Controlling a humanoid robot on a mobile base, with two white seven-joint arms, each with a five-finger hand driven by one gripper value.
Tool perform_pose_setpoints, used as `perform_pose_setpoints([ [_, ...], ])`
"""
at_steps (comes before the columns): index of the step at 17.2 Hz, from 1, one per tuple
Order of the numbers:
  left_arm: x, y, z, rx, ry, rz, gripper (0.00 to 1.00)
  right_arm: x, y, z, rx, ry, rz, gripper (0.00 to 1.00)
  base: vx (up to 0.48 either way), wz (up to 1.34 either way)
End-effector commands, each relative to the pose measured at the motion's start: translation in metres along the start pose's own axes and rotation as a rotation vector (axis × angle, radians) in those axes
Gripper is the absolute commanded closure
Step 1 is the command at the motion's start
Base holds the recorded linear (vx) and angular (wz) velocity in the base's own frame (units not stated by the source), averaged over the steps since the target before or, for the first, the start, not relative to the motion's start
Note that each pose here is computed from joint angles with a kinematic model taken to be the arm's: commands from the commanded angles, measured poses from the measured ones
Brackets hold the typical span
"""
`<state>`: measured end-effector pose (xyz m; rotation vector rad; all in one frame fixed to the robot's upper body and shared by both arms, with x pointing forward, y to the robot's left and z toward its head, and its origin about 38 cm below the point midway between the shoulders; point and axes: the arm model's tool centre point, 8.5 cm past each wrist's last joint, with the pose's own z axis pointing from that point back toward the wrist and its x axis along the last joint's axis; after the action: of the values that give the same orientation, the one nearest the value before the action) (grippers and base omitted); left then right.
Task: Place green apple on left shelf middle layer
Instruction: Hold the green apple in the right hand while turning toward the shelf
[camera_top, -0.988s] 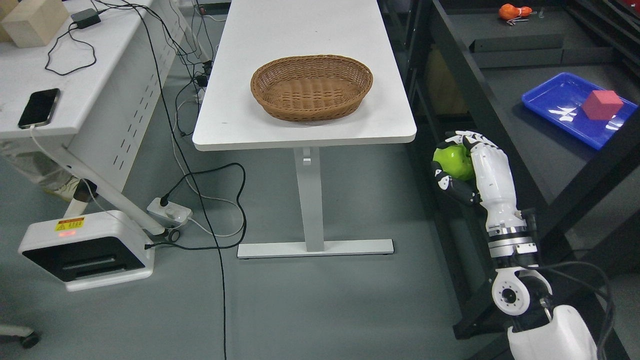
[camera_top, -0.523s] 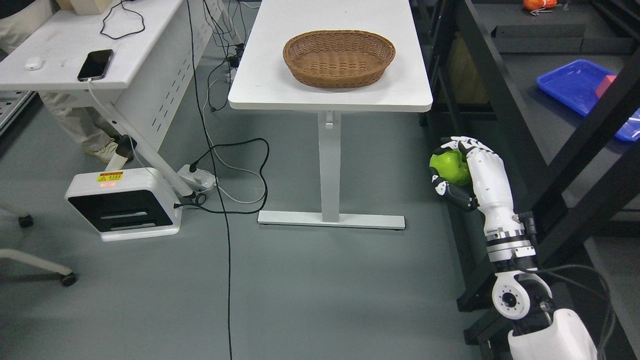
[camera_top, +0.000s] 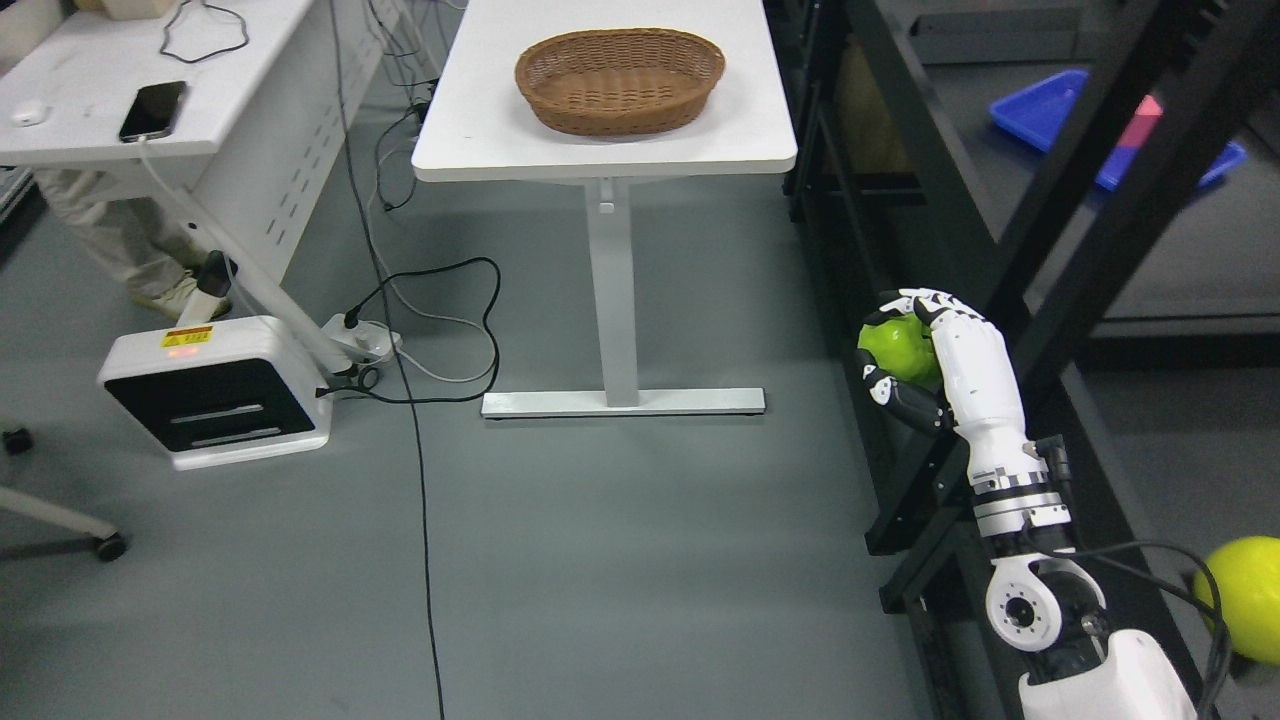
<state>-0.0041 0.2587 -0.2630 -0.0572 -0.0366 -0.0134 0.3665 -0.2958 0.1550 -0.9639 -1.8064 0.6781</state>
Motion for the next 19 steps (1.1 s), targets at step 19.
perform_pose_setpoints([
  [19,0.0002,0.0113,0.0015,0.018,0.000,-0.001,0.00,0.0047,0.0074,0.0028,0.021,-0.014,-0.008,1.00,0.036,-0.83],
])
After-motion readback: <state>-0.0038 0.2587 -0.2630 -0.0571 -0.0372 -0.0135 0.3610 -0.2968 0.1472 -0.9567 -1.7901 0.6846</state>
